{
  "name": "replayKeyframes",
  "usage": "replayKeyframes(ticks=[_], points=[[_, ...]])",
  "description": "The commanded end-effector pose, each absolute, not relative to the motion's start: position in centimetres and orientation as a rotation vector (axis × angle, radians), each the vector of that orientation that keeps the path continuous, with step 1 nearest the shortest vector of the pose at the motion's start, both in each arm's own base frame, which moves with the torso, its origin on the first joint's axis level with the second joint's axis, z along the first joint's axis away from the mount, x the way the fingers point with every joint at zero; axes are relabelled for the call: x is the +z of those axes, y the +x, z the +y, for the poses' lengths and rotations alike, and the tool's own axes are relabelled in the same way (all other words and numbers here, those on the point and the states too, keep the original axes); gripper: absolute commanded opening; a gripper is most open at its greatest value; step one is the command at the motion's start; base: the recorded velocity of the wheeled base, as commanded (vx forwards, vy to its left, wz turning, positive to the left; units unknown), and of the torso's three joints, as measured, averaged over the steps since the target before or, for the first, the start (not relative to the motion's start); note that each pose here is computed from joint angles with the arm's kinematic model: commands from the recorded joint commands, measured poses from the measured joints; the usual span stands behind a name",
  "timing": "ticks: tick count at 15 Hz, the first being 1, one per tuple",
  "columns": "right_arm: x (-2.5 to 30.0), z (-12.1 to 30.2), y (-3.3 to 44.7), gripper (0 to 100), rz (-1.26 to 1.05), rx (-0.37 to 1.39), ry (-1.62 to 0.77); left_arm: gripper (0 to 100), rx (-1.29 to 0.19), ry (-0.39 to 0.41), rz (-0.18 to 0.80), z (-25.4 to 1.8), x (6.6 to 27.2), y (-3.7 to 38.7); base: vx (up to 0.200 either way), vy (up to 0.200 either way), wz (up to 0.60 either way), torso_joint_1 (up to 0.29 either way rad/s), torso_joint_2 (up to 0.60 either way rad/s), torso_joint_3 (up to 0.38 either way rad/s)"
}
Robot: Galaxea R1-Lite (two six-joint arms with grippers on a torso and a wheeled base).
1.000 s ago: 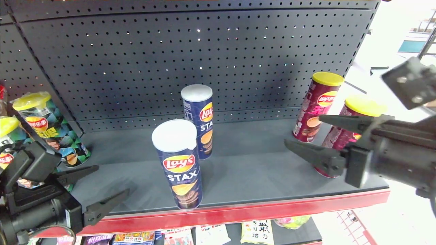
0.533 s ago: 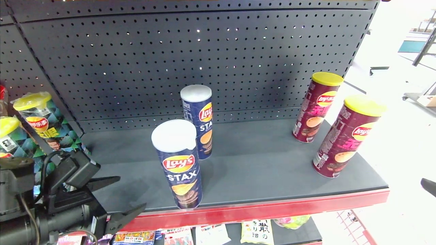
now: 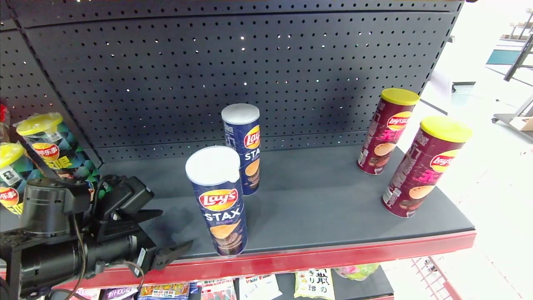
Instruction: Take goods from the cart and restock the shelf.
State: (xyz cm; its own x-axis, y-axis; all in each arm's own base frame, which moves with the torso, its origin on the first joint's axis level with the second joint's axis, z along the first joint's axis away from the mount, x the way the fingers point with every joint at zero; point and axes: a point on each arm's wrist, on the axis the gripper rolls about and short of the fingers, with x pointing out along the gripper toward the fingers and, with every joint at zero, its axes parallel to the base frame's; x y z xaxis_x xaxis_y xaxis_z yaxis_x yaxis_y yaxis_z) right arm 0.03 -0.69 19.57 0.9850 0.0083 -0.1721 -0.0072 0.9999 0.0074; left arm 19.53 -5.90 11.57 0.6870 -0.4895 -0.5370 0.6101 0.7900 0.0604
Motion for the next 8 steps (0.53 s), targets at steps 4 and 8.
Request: replayKeyframes(ticks=[4,8], points=[[19.3,-0.7,-0.1,100,0.174,0.01,0.006,100,-0.644,0.248,0.536,-6.9,11.4,21.3,0.0,0.0,0.0,0.0,0.0,0.0],[19.2,-0.7,0.0,100,0.18,0.01,0.004,100,-0.662,0.251,0.55,-7.3,11.1,21.7,0.0,0.0,0.0,0.0,0.0,0.0]])
